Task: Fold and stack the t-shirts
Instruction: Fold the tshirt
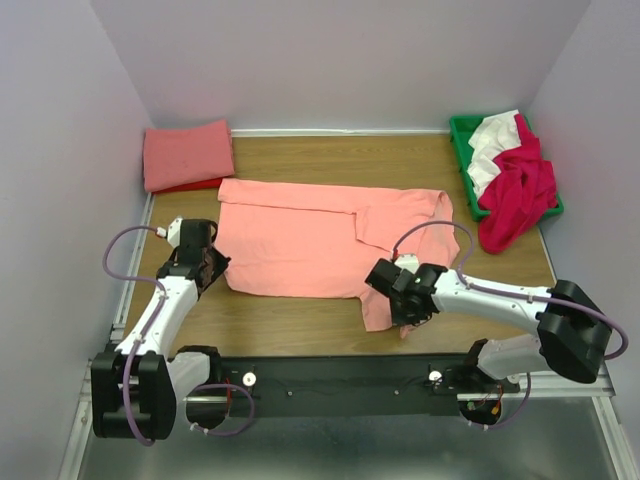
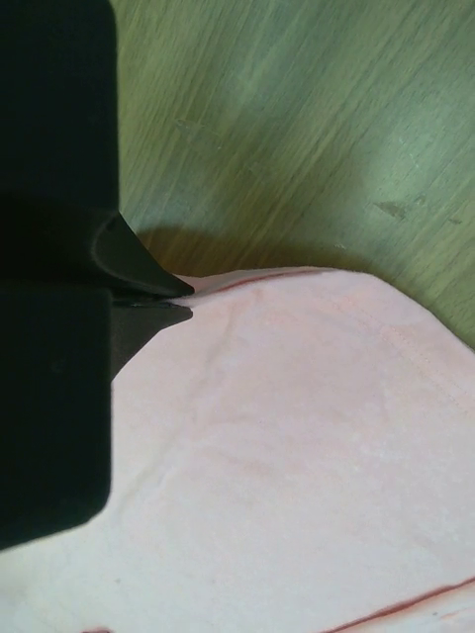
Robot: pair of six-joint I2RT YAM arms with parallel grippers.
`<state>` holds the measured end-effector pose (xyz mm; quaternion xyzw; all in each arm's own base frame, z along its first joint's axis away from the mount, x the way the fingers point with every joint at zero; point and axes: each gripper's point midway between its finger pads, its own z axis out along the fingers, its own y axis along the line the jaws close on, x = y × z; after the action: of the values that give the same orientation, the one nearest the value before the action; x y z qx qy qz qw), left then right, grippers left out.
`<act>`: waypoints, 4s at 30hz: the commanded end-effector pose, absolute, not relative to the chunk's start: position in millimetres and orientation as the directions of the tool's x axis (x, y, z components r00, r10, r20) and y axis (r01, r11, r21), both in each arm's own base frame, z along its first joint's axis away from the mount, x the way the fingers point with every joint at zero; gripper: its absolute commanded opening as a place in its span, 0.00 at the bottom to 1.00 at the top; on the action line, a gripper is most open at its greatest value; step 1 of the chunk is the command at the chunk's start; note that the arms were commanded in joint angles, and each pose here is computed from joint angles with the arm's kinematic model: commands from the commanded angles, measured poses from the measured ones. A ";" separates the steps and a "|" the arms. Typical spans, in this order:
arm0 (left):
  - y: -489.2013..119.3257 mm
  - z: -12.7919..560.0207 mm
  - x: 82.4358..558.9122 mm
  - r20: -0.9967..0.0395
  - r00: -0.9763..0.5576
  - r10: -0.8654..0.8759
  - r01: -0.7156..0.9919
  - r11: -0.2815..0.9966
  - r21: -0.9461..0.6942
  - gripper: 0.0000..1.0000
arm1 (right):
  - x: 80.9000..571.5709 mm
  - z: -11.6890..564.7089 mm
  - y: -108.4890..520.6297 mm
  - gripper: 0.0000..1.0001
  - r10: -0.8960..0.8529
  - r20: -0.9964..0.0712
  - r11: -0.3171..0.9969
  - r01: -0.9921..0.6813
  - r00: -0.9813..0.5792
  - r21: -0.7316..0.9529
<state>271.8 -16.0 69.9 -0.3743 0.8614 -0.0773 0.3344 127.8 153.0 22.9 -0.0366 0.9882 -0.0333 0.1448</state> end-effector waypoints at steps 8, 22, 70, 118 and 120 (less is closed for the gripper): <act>-24.0 99.0 301.9 -0.544 -0.472 -0.694 -0.538 0.715 -0.446 0.00 | 232.6 102.1 147.1 0.01 0.090 -0.586 0.989 0.142 -0.805 -0.044; -19.6 128.8 367.5 -0.578 -0.405 -0.708 -0.545 0.695 -0.469 0.00 | 340.4 150.5 143.0 0.00 0.179 -0.705 0.969 0.246 -0.686 0.007; -10.6 118.4 479.4 -0.580 -0.436 -0.688 -0.516 0.719 -0.466 0.98 | 459.4 98.3 119.8 1.00 0.256 -0.583 0.966 0.226 -0.771 0.124; -56.0 81.6 491.0 -0.605 -0.585 -0.540 -0.349 0.841 -0.414 0.98 | 477.6 111.4 189.4 1.00 0.453 -0.581 0.826 0.074 -0.676 0.558; -58.5 82.6 498.0 -0.609 -0.601 -0.518 -0.323 0.854 -0.408 0.98 | 459.0 97.3 179.2 1.00 0.472 -0.552 0.829 0.133 -0.688 0.543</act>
<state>476.7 -61.8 52.7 -0.2641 0.8919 -0.1337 0.3420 487.7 202.2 116.5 0.1333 0.8725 0.2835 0.3750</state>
